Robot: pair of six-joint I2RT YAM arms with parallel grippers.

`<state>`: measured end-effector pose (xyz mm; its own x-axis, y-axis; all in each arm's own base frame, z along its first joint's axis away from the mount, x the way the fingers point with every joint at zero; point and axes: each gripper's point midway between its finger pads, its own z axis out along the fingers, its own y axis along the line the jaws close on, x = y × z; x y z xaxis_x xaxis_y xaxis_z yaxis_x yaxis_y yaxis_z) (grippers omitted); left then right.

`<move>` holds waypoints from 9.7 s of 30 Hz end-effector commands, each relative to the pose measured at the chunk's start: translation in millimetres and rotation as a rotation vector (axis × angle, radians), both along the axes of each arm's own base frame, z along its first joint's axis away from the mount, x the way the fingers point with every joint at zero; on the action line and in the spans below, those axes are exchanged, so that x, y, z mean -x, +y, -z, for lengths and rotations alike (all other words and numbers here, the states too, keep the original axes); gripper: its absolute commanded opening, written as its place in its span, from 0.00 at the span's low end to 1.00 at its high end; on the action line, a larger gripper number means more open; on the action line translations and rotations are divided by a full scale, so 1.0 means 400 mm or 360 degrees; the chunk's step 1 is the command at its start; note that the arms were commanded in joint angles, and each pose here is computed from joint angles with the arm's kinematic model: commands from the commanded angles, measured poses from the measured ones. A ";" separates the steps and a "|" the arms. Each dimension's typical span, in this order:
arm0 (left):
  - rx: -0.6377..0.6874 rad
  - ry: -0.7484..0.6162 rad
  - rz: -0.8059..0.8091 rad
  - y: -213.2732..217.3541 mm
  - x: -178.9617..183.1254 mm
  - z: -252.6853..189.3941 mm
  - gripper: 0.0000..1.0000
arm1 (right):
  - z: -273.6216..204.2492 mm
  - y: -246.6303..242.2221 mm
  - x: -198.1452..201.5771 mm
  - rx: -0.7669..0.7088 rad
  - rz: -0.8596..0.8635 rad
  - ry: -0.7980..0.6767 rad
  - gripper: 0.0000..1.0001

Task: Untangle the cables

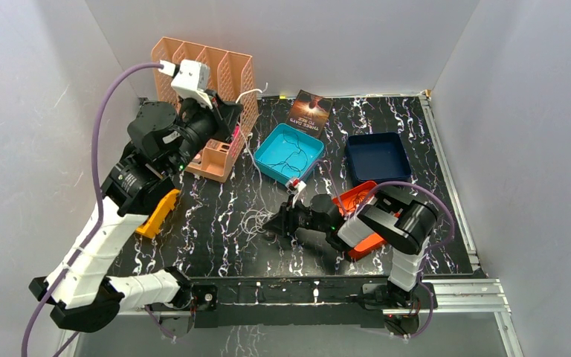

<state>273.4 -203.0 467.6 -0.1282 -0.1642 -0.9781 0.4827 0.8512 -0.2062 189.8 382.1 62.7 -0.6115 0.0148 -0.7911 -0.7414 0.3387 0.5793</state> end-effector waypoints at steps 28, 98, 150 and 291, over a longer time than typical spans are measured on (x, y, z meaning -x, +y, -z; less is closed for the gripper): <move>0.0079 -0.0749 -0.0202 0.090 0.010 -0.442 0.00 | -0.035 -0.040 0.078 -0.0018 -0.0056 -0.0063 0.54; 0.0171 -0.0910 -0.0207 0.085 0.013 -0.498 0.00 | -0.856 -0.072 -0.021 -0.0599 0.0300 -0.1728 0.65; 0.0018 -0.0438 -0.0330 0.076 -0.067 -0.206 0.00 | -0.925 -0.056 -0.024 -0.0476 0.0218 -0.1493 0.00; -0.0483 0.0364 -0.0032 -0.060 -0.229 0.580 0.88 | -0.204 -0.879 -0.629 0.1325 0.1624 0.0192 0.53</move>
<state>365.2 -226.3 223.2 -0.3714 0.1326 -0.9190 0.4251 0.9042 -0.0414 431.0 17.0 115.0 -0.7533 0.0030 -0.6577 0.1126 0.9858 -0.1245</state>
